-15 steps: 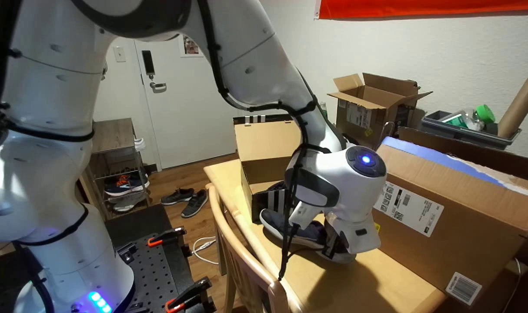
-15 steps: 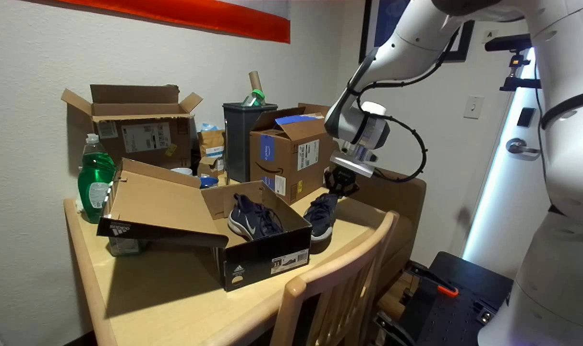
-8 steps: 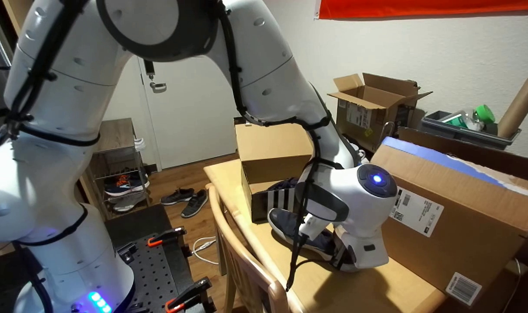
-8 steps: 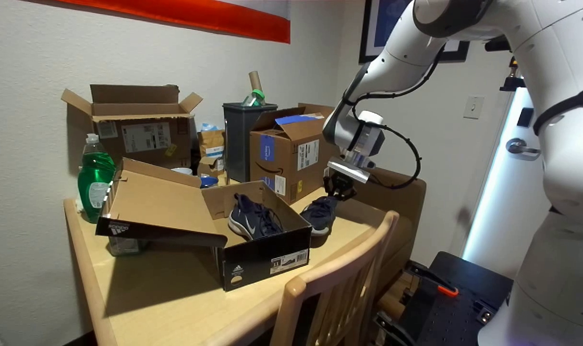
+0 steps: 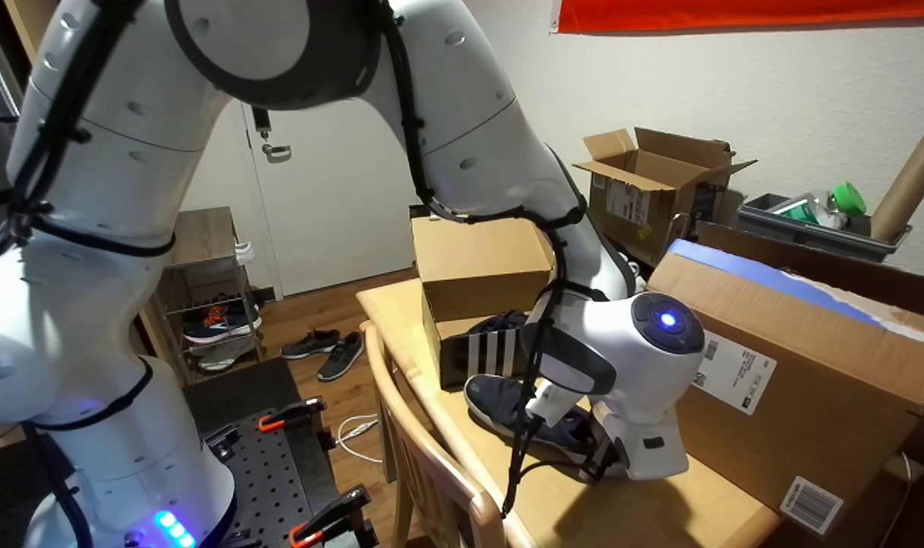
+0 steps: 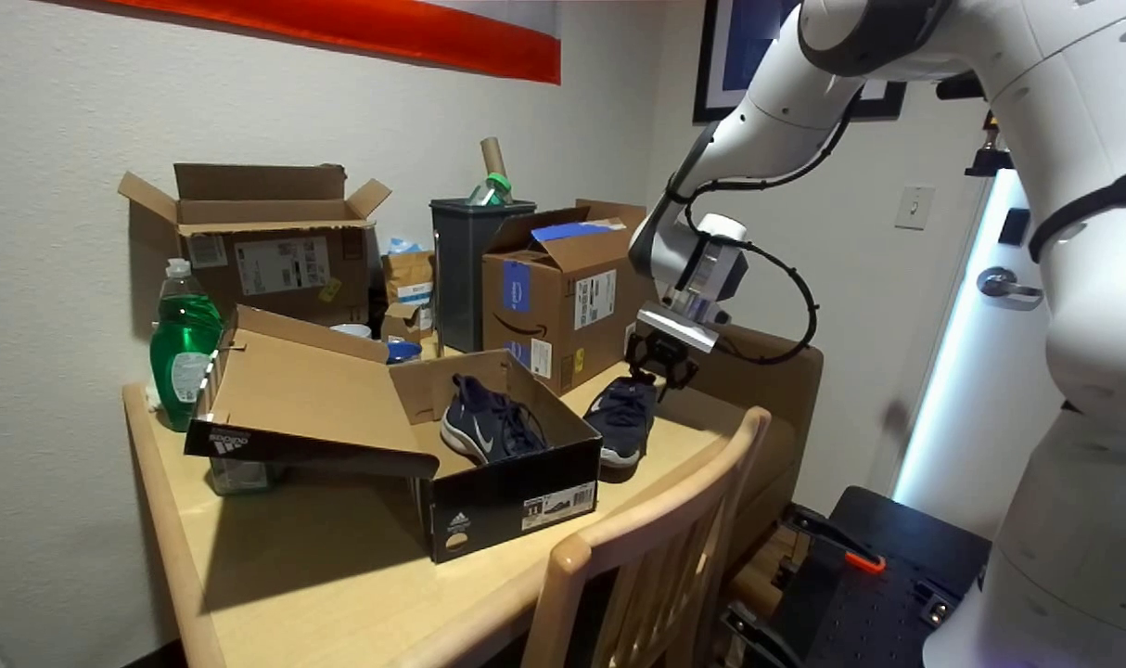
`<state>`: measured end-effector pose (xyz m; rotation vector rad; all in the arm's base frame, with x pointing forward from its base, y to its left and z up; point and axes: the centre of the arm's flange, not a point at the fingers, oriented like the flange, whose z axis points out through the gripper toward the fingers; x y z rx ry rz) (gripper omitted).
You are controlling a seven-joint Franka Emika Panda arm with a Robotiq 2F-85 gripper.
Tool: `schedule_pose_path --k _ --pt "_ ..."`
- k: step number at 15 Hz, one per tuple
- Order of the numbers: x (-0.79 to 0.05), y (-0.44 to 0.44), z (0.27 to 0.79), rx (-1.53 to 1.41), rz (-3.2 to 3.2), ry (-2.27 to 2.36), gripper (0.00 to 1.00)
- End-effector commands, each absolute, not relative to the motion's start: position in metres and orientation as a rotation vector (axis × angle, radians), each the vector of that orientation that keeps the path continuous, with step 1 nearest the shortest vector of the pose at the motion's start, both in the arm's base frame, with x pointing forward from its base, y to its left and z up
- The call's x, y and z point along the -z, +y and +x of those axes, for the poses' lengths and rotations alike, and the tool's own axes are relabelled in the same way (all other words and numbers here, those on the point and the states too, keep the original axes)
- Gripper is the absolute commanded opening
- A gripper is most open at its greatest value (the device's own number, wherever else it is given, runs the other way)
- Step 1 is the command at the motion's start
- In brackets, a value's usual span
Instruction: Open the shoe box and put the right shoe on the table
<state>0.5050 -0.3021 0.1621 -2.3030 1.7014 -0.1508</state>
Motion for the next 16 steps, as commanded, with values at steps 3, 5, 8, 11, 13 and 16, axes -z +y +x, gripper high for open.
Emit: schedule_pose_path --k 3,5,8,11,13,16 --pt "-0.194 -0.309 0.483 0.207 -2.322 1.675 1.0" --pt "-0.203 -0.31 0.473 0.213 -2.347 1.649 1.0" --pt "-0.216 -0.307 0.458 0.228 -2.385 1.584 1.0" --pt "-0.231 -0.3 0.442 0.253 -2.417 1.516 1.0" --pt "-0.246 -0.3 0.438 0.265 -2.439 1.473 1.0" --pt "-0.272 -0.301 0.44 0.297 -2.478 1.392 1.0"
